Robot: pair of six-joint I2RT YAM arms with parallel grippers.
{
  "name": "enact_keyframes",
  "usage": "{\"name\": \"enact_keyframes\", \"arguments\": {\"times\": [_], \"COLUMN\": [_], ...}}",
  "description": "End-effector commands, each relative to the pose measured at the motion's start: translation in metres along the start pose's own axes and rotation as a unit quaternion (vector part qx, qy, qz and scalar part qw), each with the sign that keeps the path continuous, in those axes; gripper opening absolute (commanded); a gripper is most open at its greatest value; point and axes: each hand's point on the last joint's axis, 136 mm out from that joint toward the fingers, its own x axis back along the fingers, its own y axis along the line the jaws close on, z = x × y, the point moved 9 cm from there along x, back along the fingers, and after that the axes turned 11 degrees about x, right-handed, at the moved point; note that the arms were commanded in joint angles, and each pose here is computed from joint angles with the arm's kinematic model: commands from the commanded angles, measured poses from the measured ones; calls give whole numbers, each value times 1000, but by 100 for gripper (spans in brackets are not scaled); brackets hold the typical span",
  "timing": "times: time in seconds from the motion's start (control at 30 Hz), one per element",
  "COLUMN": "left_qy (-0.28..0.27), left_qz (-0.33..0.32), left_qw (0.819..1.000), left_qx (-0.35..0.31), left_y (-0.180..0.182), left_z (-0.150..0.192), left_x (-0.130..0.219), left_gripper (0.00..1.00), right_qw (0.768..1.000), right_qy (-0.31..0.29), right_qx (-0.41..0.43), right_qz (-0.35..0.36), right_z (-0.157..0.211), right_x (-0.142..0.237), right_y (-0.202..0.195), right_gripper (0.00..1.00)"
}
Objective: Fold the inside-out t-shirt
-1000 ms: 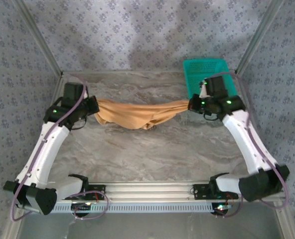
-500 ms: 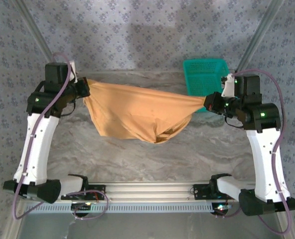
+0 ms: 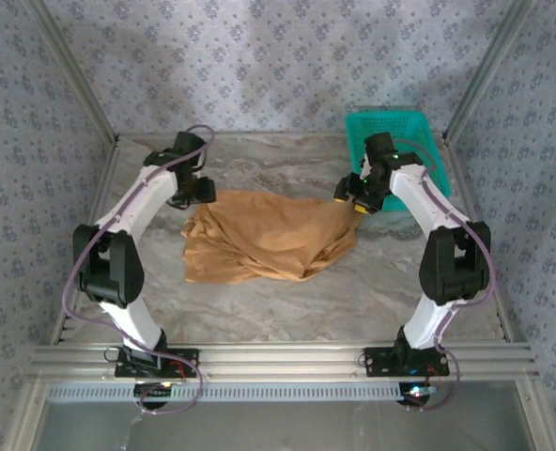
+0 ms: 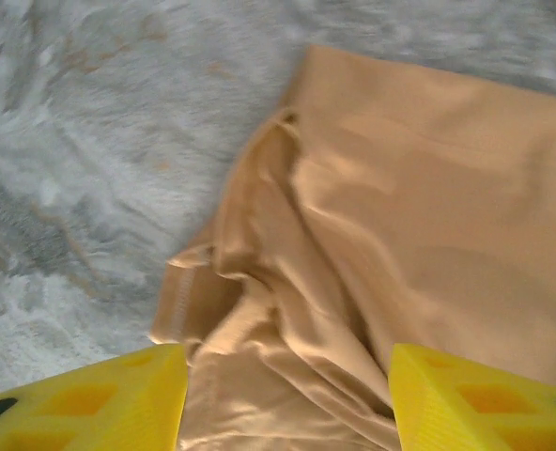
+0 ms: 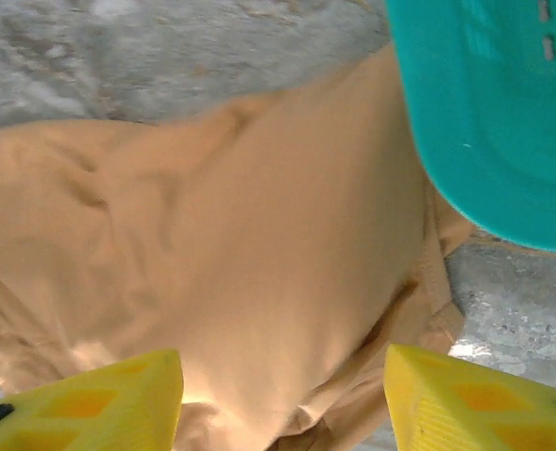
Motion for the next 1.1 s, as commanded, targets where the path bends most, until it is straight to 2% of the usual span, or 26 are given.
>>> {"name": "enact_keyframes", "arguments": {"times": [0.0, 0.13, 0.2, 0.3, 0.33, 0.43, 0.67, 0.7, 0.83, 0.93, 1.07], "left_qy": [-29, 45, 63, 87, 97, 104, 129, 131, 122, 110, 96], "left_qz": [101, 230, 244, 228, 220, 203, 179, 175, 166, 169, 182], "left_qw": [992, 968, 963, 962, 961, 961, 962, 962, 965, 966, 966], "left_qx": [-63, -84, -96, -124, -133, -159, -161, -161, -161, -160, -156], "left_y": [-52, -113, -132, -154, -161, -179, -192, -192, -191, -192, -190], "left_z": [39, 109, 134, 158, 163, 173, 180, 181, 175, 167, 158], "left_x": [50, 36, 25, -2, -11, -31, -68, -70, -60, -42, -17], "left_gripper": [62, 64, 65, 66, 66, 66, 61, 56, 20, 10, 1], "right_qw": [999, 999, 999, 999, 1000, 1000, 1000, 1000, 999, 999, 998], "right_qy": [-39, -22, -16, -16, -17, -16, 5, 12, 19, 15, 21], "right_qx": [15, 11, 5, -5, -8, -7, 9, 11, 15, 17, 28], "right_qz": [23, 41, 42, 28, 21, 11, -8, -7, -24, -41, -58], "right_z": [11, 50, 71, 94, 101, 115, 141, 144, 142, 131, 116], "right_x": [31, 28, 22, 19, 19, 18, 0, -6, -28, -40, -60], "right_y": [-2, -20, -29, -34, -34, -32, -18, -16, -1, 16, 41], "right_gripper": [66, 64, 55, 42, 40, 40, 40, 40, 41, 45, 48]}}
